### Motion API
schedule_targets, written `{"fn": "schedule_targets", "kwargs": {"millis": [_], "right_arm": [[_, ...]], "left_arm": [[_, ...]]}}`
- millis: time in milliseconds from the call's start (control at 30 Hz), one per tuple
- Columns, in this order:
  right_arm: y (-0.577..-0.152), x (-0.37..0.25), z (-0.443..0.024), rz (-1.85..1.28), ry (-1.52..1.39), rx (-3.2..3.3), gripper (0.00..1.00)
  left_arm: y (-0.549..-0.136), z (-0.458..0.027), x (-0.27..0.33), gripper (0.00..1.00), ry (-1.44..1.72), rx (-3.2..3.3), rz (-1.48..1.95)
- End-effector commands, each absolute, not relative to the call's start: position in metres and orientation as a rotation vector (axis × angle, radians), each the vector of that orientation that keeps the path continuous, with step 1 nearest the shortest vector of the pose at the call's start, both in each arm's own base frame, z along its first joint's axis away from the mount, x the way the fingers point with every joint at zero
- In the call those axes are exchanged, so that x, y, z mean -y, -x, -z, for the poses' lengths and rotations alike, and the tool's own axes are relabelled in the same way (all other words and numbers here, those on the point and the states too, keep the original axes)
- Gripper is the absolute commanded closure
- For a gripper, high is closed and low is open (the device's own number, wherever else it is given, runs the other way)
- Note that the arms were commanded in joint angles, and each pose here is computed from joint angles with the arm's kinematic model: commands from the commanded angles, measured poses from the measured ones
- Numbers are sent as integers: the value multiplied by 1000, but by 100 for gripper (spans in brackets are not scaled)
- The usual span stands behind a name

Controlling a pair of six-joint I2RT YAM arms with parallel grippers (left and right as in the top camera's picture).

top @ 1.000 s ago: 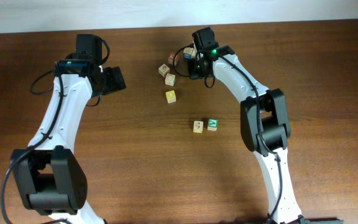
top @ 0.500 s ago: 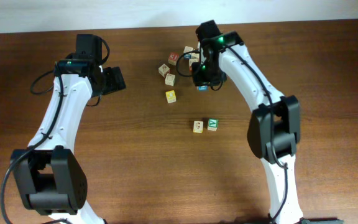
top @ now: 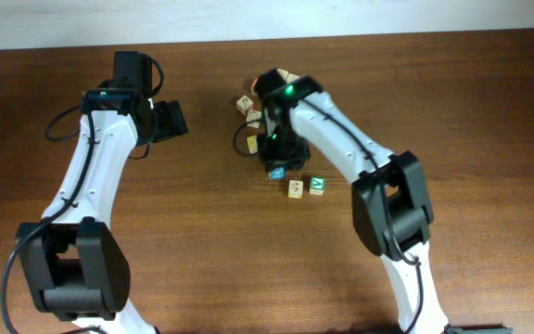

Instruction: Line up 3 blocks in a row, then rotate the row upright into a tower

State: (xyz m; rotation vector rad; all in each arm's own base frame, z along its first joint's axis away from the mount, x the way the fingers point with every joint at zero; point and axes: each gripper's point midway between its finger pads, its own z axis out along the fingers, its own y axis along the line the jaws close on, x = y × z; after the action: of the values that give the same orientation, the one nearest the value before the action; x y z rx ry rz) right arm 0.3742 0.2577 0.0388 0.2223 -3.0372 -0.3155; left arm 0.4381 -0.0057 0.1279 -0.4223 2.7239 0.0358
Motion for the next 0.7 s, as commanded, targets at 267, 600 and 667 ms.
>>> {"fn": "schedule_targets", "kwargs": {"millis": [267, 600, 667], "right_arm": [[-360, -253, -2, 52, -52, 3118, 67], [-358, -263, -28, 130, -112, 3089, 48], [-364, -268, -49, 160, -150, 3109, 47]], "left_arm": [[-442, -130, 7, 1, 439, -2718, -21], [-443, -131, 7, 0, 433, -2716, -21], [-442, -133, 7, 1, 423, -2717, -23]]}}
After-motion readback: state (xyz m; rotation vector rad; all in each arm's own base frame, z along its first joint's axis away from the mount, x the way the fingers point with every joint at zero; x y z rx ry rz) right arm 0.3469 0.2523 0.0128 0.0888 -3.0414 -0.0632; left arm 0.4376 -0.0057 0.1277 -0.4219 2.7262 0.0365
